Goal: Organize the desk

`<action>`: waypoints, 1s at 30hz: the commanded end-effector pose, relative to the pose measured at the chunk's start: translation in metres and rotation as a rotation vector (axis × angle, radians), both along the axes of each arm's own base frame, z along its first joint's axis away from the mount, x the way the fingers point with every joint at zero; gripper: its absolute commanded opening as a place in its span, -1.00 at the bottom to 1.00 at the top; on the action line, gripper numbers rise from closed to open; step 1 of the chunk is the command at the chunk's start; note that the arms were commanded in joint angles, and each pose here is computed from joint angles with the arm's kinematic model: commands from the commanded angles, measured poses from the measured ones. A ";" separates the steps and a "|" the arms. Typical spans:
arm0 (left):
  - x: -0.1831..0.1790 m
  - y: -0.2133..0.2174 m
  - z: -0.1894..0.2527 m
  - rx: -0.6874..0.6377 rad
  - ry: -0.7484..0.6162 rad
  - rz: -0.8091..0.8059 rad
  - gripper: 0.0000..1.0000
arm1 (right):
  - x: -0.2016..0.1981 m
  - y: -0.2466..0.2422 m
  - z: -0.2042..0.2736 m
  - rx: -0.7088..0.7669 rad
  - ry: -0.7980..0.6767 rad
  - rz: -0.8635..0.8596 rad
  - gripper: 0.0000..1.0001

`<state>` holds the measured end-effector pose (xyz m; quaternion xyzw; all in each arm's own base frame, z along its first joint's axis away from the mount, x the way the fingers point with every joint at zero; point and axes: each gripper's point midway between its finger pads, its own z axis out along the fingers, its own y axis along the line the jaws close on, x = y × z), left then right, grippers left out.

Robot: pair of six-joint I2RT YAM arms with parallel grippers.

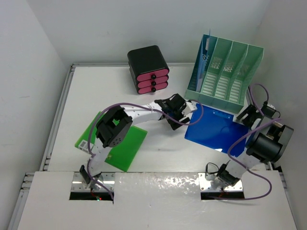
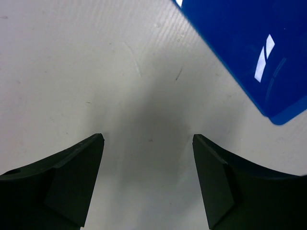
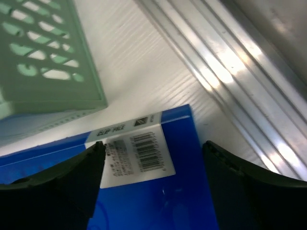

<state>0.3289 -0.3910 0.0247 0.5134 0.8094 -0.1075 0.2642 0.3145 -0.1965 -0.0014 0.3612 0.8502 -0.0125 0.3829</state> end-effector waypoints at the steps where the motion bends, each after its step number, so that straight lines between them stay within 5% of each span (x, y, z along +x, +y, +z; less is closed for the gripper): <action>1: 0.023 -0.009 0.048 -0.094 -0.124 0.023 0.46 | -0.016 0.044 -0.024 0.180 0.022 0.065 0.55; 7: 0.030 -0.007 0.053 -0.087 -0.163 0.038 0.46 | -0.037 0.071 -0.020 0.186 0.040 0.148 0.19; 21: 0.024 0.008 0.065 -0.063 -0.246 -0.050 0.47 | -0.052 0.185 -0.017 0.207 0.129 0.495 0.18; 30: 0.020 0.020 0.056 -0.030 -0.253 -0.060 0.47 | -0.039 0.199 0.015 0.185 -0.028 0.529 0.21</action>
